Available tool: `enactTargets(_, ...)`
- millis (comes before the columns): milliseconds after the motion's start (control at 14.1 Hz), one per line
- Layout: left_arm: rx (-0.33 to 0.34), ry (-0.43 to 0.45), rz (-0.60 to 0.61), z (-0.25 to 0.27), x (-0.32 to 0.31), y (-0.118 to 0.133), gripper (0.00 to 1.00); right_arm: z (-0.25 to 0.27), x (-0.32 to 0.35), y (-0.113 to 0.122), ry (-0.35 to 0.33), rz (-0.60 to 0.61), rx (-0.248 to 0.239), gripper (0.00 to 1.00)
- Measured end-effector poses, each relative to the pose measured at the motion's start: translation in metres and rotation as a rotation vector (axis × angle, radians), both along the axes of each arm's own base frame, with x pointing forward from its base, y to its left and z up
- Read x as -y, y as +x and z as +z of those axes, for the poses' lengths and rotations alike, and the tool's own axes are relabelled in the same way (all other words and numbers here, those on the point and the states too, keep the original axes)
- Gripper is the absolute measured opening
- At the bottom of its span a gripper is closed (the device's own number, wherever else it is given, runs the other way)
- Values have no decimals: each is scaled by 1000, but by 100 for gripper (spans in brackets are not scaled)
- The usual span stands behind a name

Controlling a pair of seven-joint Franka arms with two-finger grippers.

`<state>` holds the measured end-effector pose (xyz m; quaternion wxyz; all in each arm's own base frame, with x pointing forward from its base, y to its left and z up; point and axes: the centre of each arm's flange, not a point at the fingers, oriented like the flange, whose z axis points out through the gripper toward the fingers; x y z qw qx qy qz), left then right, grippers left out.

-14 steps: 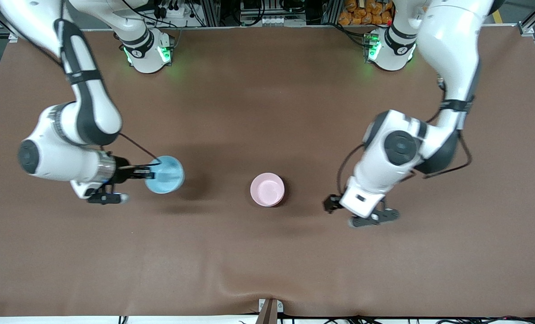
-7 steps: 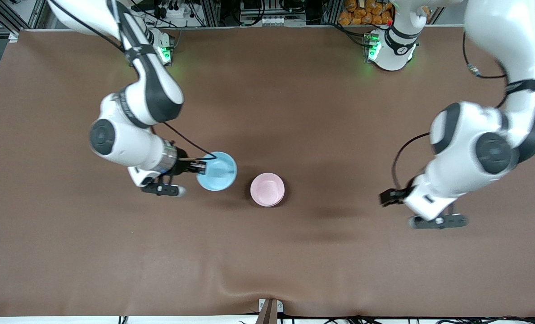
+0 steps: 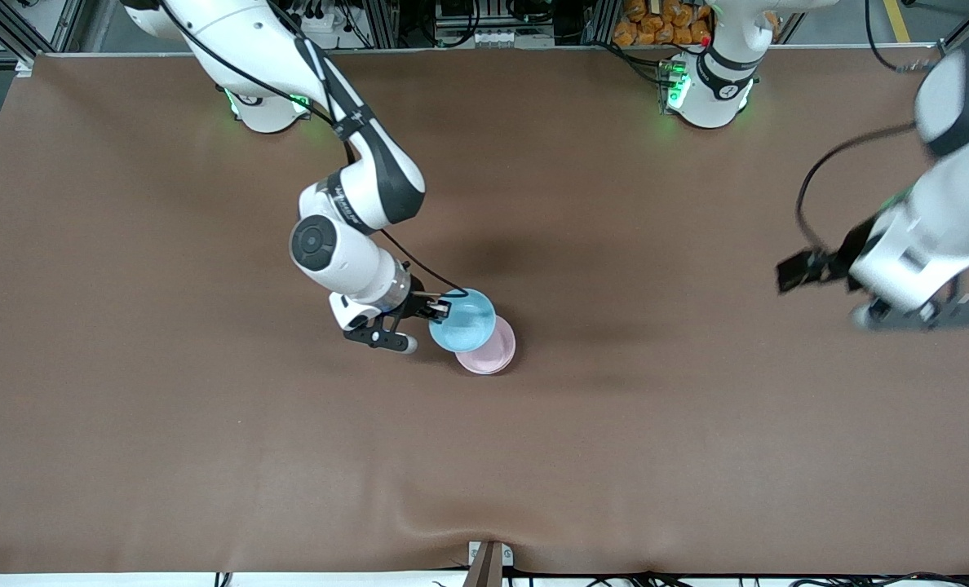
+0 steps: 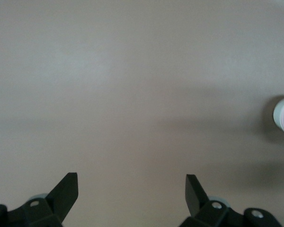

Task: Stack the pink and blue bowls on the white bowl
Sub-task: 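Carry the blue bowl onto the pink bowl while the left gripper withdraws, then lower the blue bowl into the pink bowl and open the right gripper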

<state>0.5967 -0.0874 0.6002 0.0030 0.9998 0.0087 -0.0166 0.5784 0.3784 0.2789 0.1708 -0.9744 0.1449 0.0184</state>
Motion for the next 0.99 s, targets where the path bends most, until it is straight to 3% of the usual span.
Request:
enactTargets(212,9,10,-23,53,-21,-40,100,-8,0,4,6,-34,7,4)
enactTargets(566,7,14,-27,86,-43,-72,100,-13,-28,1,16,-73,-4,4)
enactTargets(708,8,14,-26,87,-44,-74,100,-20,-32,-1,13,-74,-4,4)
enactTargets(991,1,12,-58,64,-46,-57,100,-38,-44,-9,8,-76,8,4)
